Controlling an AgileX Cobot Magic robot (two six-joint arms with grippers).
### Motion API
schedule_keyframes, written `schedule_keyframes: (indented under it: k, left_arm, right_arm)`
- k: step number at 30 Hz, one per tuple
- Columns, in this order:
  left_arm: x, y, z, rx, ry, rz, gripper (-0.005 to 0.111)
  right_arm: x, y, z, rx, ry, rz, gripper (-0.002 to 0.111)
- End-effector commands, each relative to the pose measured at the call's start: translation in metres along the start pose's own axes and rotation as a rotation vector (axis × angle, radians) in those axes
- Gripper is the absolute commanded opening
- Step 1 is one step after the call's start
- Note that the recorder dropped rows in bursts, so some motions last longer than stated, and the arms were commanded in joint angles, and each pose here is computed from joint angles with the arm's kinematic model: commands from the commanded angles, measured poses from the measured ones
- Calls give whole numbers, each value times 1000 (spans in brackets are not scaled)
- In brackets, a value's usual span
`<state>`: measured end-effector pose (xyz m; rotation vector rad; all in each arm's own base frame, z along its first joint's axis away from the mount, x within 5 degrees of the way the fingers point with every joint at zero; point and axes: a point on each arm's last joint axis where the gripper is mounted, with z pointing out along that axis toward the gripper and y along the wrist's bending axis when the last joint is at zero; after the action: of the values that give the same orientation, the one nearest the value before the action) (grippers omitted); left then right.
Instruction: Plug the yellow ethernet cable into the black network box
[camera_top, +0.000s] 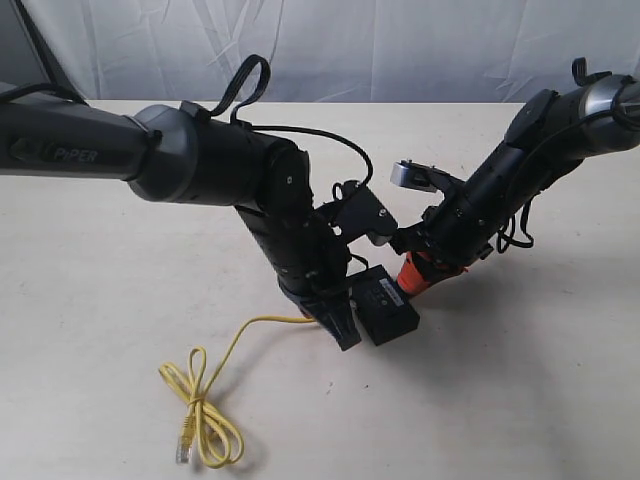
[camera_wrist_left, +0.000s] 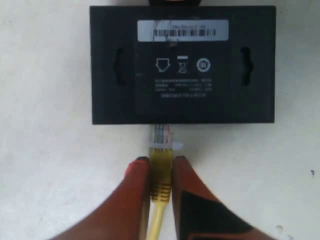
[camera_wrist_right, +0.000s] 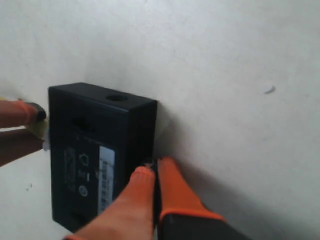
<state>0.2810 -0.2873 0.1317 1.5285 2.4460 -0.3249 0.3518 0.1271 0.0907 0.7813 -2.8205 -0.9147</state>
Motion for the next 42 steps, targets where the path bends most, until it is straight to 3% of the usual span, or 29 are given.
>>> schedule_keyframes:
  k: [1, 9, 13, 23, 42]
  left_arm:
    - [-1, -1, 2, 5, -4, -11, 0]
    - [1, -2, 5, 19, 13, -19, 0]
    - [-3, -11, 7, 17, 8, 15, 0]
    - [2, -6, 7, -47, 65, 43, 0]
    - [-6, -13, 8, -51, 1, 37, 0]
  right_arm:
    - [6, -4, 6, 10, 42, -7, -1]
    - [5, -3, 6, 1, 35, 1, -1]
    - [5, -3, 6, 0, 34, 2, -1]
    - [5, -3, 6, 0, 34, 2, -1]
    - [5, -3, 6, -3, 34, 3, -1]
